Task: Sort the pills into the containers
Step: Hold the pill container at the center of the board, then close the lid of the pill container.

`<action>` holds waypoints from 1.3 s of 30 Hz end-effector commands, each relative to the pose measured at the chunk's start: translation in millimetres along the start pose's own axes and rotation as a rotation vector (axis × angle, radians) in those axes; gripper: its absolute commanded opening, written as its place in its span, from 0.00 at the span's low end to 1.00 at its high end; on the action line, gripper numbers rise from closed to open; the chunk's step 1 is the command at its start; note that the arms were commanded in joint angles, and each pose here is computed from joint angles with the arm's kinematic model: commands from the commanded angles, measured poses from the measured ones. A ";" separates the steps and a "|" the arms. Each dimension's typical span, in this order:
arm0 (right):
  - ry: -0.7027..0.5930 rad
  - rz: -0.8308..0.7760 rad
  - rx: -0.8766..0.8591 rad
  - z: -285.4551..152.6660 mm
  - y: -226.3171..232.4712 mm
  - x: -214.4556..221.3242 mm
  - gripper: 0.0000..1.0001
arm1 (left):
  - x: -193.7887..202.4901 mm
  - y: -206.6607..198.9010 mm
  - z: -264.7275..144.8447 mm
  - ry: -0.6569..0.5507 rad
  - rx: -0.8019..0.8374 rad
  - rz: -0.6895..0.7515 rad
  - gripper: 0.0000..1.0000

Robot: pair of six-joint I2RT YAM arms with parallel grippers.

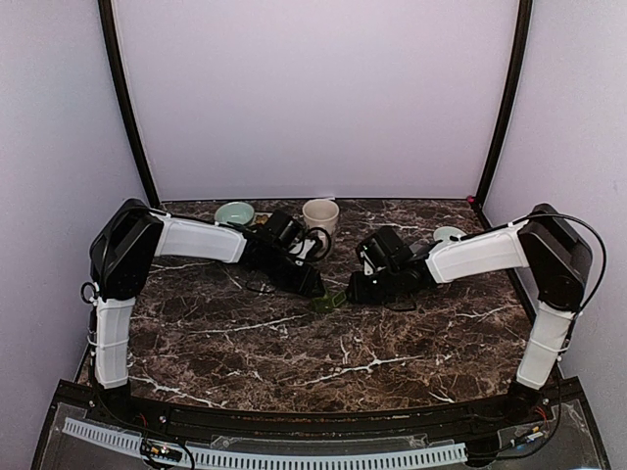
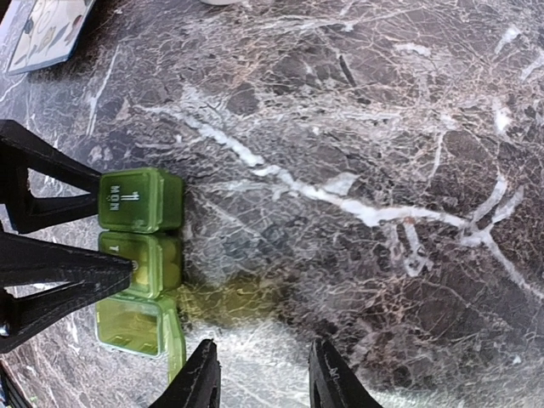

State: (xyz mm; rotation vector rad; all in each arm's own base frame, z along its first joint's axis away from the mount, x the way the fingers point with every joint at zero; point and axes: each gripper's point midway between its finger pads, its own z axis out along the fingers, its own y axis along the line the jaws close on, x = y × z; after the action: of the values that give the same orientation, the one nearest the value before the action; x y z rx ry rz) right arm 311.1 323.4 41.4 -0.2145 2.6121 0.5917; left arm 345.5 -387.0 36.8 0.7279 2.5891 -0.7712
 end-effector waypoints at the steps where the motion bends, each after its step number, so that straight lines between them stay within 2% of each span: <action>1: -0.040 0.000 -0.056 -12.5 18.2 -8.6 0.37 | 4.5 1.1 5.2 0.023 -0.029 0.017 0.54; 25: -0.051 -0.033 -0.087 -17.7 43.0 -13.3 0.37 | 14.7 6.4 11.4 0.064 -0.071 0.013 0.50; 39: -0.019 -0.059 -0.103 -6.1 55.5 -5.0 0.37 | 15.6 6.5 10.7 0.071 -0.077 0.015 0.50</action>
State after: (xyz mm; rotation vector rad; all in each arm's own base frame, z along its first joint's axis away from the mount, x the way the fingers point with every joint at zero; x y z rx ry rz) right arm 300.6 358.1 68.9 -0.2867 2.5543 0.6784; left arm 347.7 -390.0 36.6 0.7322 2.5943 -0.7169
